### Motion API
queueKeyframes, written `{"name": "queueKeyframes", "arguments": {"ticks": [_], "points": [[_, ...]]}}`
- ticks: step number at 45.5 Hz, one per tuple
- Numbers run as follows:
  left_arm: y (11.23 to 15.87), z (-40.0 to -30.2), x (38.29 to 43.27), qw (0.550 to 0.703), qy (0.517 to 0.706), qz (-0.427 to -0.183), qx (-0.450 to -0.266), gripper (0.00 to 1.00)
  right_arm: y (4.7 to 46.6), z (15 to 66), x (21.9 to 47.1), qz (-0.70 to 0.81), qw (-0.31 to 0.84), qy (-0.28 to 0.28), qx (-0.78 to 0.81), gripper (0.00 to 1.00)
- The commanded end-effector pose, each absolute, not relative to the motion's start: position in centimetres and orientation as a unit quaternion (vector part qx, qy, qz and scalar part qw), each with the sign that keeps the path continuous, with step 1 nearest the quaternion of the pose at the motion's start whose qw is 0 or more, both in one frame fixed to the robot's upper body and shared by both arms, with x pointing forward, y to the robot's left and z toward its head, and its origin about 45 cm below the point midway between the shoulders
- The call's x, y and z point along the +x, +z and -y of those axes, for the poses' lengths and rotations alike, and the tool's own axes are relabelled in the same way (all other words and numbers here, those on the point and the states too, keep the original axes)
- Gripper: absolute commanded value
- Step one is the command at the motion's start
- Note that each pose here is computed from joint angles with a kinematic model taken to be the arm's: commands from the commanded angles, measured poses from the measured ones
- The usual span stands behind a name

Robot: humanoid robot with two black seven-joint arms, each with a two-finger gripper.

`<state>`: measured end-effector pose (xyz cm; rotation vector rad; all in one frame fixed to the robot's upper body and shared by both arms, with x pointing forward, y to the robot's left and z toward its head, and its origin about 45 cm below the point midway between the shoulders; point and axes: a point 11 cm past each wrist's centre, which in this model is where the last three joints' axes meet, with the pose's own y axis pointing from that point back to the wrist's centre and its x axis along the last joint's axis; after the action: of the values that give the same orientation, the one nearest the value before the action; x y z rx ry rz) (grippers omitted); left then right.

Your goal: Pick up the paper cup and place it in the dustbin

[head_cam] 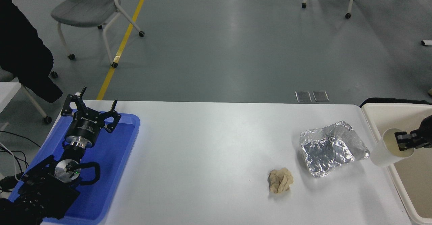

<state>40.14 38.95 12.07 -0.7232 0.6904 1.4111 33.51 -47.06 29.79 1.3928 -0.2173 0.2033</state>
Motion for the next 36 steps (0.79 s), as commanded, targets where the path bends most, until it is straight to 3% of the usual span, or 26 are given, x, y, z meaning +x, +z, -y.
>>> {"name": "queueKeyframes", "arguments": {"ticks": [1, 13, 36], "points": [[12.11, -38.96, 40.16, 0.649, 0.621, -0.303, -0.318, 1.0, 37.2, 45.9, 33.4, 0.091, 0.776, 0.115, 0.614, 0.0], [12.06, -38.99, 40.11, 0.648, 0.621, -0.304, -0.319, 1.0, 42.3, 44.2, 32.0, 0.09, 0.79, 0.116, 0.595, 0.0], [12.01, -39.05, 40.06, 0.648, 0.622, -0.304, -0.317, 1.0, 43.8, 46.0, 32.0, 0.102, 0.807, 0.123, 0.568, 0.0]]}}
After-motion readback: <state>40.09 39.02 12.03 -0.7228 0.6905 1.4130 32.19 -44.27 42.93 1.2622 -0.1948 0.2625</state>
